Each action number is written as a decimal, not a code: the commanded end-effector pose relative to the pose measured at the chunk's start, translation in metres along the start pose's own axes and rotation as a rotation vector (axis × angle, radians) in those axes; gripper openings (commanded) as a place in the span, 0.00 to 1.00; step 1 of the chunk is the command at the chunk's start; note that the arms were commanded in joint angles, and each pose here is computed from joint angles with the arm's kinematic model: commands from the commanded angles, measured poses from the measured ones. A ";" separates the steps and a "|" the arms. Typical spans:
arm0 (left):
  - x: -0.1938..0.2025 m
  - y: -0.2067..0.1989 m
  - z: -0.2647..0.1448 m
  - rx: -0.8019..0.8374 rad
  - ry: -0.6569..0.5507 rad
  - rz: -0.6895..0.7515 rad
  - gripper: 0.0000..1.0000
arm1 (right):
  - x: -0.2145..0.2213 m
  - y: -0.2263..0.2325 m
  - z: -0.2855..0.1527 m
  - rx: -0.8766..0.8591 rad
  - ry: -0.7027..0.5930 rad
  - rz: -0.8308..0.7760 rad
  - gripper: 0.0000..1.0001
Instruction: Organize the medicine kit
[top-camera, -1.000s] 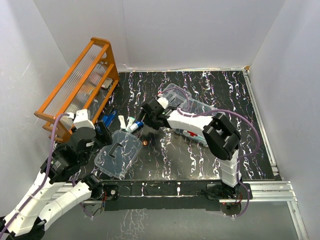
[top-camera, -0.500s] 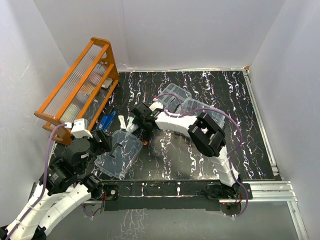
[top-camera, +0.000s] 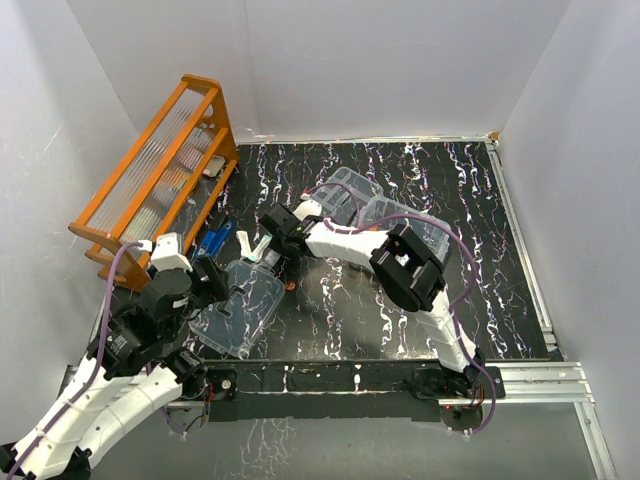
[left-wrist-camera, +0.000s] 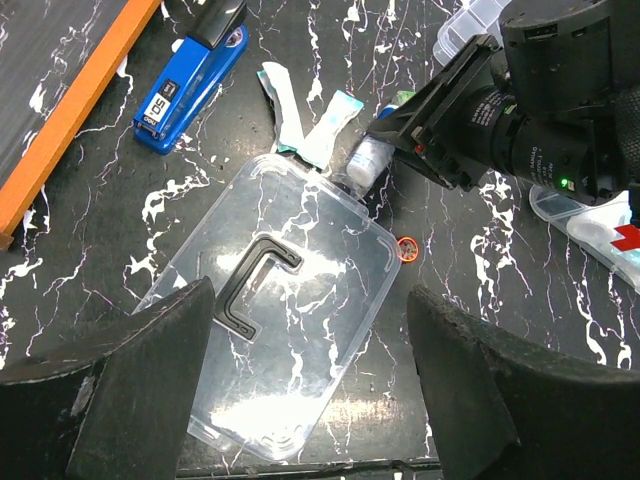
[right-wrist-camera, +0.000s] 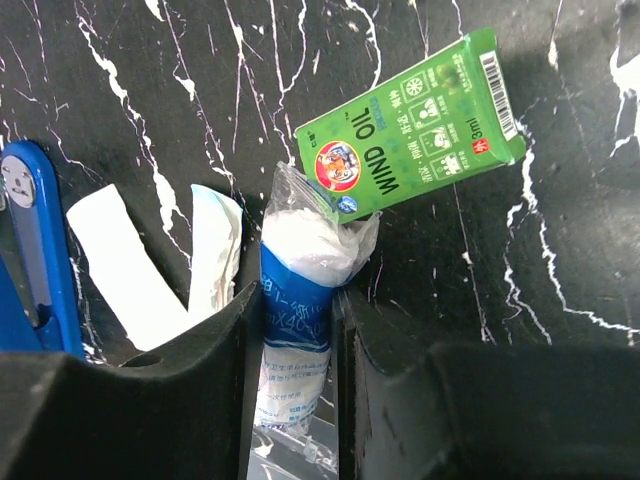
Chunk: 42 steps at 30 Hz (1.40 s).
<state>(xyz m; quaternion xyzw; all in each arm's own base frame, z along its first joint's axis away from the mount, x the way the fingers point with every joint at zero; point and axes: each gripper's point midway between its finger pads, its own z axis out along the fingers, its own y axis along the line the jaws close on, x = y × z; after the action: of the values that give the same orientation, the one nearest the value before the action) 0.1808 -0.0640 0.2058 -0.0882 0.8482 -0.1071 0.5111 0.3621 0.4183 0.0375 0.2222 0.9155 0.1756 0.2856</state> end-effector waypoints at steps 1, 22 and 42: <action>-0.002 0.001 0.002 -0.020 0.001 0.003 0.76 | -0.050 0.042 -0.046 -0.133 -0.144 -0.096 0.25; 0.006 -0.011 0.019 -0.026 0.058 0.047 0.75 | -0.231 -0.018 -0.224 -0.364 -0.399 -0.867 0.17; 0.009 -0.013 0.021 -0.013 0.064 0.054 0.74 | -0.242 -0.159 -0.205 -0.065 -0.167 -1.359 0.11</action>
<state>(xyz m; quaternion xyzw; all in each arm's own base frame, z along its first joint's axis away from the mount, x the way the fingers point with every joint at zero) 0.1951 -0.0819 0.1896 -0.0617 0.8714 -0.0875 0.4787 0.3786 0.1279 0.2430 -0.3352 0.8338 -0.0113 0.4384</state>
